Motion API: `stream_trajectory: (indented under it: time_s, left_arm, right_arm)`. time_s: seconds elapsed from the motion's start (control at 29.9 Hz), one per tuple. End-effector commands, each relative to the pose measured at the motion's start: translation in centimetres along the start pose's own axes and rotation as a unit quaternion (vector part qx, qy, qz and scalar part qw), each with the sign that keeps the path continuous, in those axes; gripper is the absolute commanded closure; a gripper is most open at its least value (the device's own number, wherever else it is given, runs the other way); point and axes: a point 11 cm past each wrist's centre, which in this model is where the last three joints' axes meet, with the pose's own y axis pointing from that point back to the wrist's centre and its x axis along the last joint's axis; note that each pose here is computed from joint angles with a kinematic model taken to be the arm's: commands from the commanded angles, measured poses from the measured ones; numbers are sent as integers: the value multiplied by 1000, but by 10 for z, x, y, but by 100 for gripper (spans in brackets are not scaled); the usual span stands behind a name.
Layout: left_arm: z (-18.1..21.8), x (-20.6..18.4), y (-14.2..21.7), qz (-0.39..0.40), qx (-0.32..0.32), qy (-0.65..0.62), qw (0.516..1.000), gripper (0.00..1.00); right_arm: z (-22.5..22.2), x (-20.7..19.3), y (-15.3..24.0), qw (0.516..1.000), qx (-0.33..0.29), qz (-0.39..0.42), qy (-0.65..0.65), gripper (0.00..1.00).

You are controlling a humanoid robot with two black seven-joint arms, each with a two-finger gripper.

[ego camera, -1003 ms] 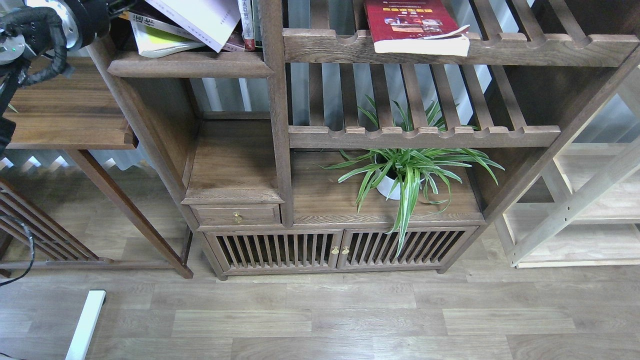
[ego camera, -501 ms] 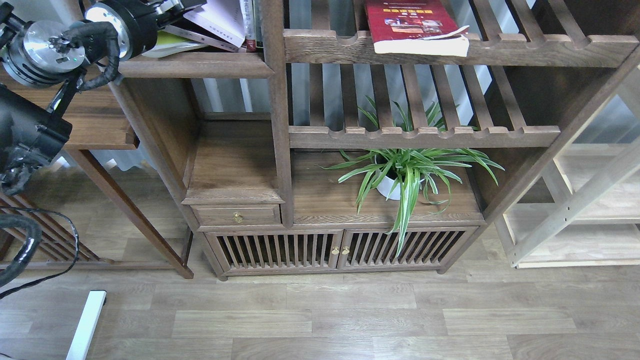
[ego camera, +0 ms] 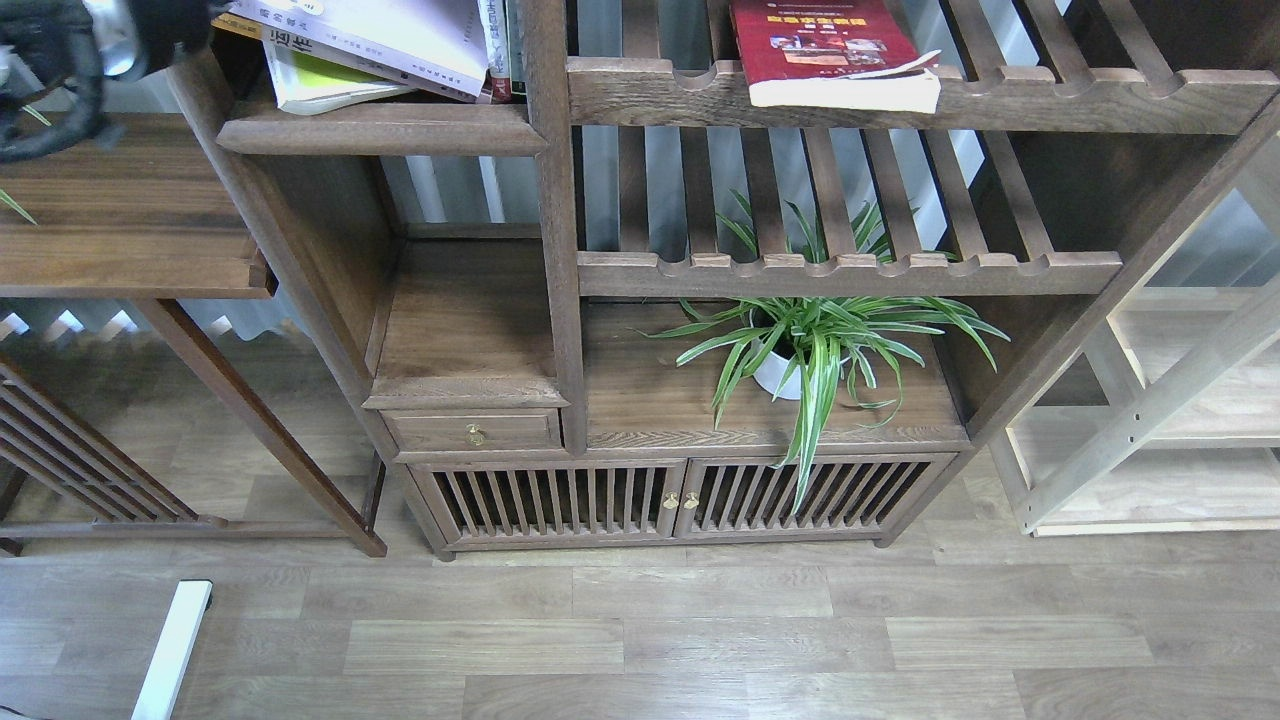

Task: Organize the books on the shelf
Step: 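Push the white book into the top shelf and release it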

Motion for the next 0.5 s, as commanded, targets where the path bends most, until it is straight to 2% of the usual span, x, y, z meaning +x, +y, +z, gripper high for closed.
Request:
stream_trajectory:
  time_s: [0.0,0.13,0.3,0.47]
  left_arm:
    - [-20,2,19,-6,26,0,1000,2]
    - [-40,-1,35,-32,47,13,998,1]
    - [-55,-3,50,-93,39,40,994,1]
    - [-90,22,59,-189,31,59,980,1]
  right_arm:
    - [1,0,0,1000,-3,1,1,45]
    - [-2,-3,-3,1000,0,-4,4,42]
    - [-7,-13,-12,1000,12,-24,1,35]
    - [-20,-40,-30,997,33,-68,4,28]
